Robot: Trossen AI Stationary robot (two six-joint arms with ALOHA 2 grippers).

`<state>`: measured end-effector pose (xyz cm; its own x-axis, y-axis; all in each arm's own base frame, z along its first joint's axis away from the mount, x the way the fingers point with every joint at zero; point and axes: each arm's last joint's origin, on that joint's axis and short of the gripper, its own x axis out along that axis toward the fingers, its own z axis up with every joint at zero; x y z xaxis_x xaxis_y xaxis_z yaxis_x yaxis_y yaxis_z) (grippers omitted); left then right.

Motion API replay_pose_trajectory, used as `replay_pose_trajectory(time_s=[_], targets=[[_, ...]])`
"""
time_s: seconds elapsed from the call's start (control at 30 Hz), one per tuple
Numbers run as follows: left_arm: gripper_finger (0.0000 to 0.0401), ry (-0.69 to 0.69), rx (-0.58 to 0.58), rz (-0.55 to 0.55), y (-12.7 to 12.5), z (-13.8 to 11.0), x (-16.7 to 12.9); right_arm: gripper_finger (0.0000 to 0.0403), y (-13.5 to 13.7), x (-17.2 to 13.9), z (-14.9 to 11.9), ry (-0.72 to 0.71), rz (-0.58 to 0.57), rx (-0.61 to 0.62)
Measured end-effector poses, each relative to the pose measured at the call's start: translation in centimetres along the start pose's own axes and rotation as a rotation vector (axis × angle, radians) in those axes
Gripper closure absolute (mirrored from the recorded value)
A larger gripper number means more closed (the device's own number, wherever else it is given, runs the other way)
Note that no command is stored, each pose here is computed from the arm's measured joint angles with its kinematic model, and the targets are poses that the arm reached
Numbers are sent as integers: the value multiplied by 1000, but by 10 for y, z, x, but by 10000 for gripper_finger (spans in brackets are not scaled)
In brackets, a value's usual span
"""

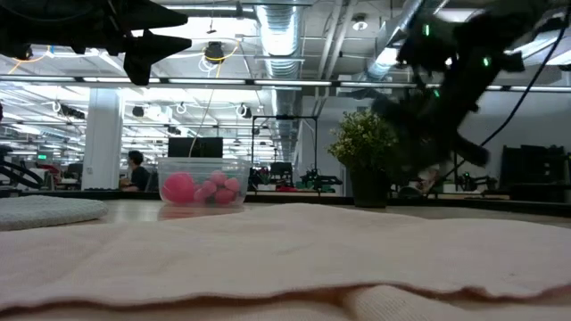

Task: Pick and placing Produce into tupperware
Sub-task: Put the black berry into the transparent container

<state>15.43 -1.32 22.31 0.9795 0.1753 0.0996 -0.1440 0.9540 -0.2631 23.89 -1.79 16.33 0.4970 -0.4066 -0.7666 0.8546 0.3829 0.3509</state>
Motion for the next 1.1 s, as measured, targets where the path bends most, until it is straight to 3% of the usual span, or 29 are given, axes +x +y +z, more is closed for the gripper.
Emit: replay_pose_trajectory(time_s=[0.13,0.27,0.47,0.6,0.77,0.87,1.1], targets=[[218,0,6,0,0,0,0,286,41,-20,9,-82,206,-79],[218,-15,2,-2,0,2,0,287,71,-40,23,-155,332,-148],[218,-118,28,7,1,17,-10,287,87,-53,42,-224,377,-213],[218,-115,104,-73,1,22,-23,286,87,-53,52,-246,370,-232],[218,-103,130,-198,3,26,-44,286,90,-35,56,-244,378,-263],[218,-145,128,-206,6,29,-54,286,99,-17,59,-247,468,-266],[218,-182,165,-148,15,21,-71,285,126,21,72,-231,516,-330]])
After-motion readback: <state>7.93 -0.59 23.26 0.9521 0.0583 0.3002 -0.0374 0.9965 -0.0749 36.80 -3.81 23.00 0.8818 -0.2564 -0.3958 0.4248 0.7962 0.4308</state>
